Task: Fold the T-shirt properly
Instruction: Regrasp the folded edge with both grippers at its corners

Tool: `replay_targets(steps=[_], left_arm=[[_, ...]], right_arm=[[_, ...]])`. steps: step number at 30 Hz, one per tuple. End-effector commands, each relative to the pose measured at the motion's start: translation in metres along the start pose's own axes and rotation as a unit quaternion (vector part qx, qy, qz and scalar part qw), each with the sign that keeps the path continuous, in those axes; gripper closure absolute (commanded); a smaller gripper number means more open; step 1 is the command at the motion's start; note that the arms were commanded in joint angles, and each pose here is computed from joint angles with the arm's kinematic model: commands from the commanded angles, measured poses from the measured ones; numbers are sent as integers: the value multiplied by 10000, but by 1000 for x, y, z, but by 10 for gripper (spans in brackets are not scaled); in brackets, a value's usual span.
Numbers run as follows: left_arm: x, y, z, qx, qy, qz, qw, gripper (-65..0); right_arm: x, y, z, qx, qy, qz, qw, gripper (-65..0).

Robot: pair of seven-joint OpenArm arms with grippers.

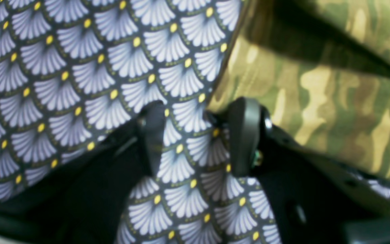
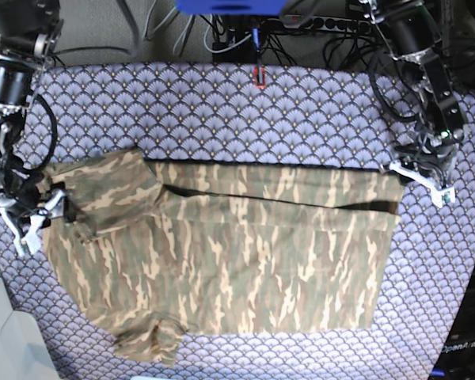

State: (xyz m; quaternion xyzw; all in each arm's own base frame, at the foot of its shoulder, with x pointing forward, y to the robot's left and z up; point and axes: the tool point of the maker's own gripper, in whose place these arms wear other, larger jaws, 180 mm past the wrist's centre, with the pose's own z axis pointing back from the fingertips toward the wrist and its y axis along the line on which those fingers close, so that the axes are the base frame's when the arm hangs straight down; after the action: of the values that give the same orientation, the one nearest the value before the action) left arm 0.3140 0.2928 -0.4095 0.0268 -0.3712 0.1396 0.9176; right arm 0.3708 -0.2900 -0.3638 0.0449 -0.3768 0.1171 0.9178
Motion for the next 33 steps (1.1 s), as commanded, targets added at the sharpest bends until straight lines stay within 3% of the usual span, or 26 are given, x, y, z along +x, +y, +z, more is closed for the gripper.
replay_targets(steps=[1,17,23,26,33], left_arm=[[20,0,2,-12,-268,-19,9996,-298],[20,3,4,31,-276,-69,9996,-297],[8,6,5,48,-173,-69,9998,-296],[2,6,6,50,-117,-67,9999,-295],[0,7,9,62,-120,-93,9999,-294]], right_arm=[[23,-9,12,-142,-312,131,9993,-393],[17,22,4,107,-403,111,9991,-391],[5,17,-12,215,-387,-252,9987,-385],[-4,11,-16,217,-348,-397,9984,-315],[13,6,-18,211,-539,-447,9973,-19]])
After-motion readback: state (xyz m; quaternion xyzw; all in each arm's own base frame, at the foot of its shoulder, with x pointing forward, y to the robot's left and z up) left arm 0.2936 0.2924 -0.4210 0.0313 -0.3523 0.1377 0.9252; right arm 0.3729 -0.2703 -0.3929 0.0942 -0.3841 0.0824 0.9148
